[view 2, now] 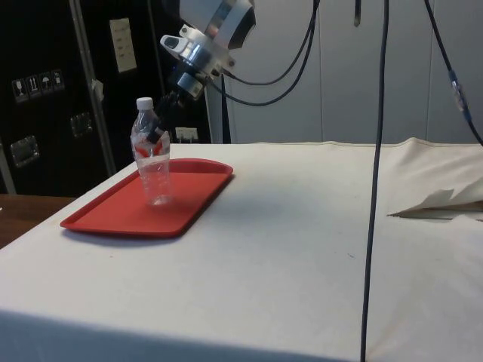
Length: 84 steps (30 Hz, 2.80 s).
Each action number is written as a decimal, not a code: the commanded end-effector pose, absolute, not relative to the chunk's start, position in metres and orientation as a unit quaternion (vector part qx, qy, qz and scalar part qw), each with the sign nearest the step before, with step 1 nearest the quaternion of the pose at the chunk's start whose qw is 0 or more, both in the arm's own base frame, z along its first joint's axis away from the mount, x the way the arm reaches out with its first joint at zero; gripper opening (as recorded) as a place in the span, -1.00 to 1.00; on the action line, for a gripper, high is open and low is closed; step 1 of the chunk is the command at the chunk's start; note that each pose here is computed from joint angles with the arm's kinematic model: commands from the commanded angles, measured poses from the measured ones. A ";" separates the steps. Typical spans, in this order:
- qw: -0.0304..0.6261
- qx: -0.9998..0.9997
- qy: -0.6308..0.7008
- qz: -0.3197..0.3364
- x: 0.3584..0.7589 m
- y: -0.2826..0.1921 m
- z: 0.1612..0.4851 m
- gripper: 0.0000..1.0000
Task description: Place the bottle upright on the tray.
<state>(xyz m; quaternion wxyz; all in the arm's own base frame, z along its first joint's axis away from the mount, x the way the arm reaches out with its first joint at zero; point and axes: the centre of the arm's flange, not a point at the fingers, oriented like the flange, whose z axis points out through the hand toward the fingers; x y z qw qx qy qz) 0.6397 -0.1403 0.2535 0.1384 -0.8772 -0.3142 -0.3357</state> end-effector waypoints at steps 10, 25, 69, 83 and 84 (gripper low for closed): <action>0.127 -0.877 -0.321 -0.335 0.640 -0.141 0.250 -1.00; 0.133 -0.874 -0.323 -0.337 0.640 -0.140 0.253 -0.65; 0.143 -0.873 -0.324 -0.334 0.618 -0.158 0.252 1.00; 0.142 -0.872 -0.329 -0.333 0.609 -0.165 0.260 1.00; 0.141 -0.872 -0.329 -0.333 0.609 -0.165 0.261 1.00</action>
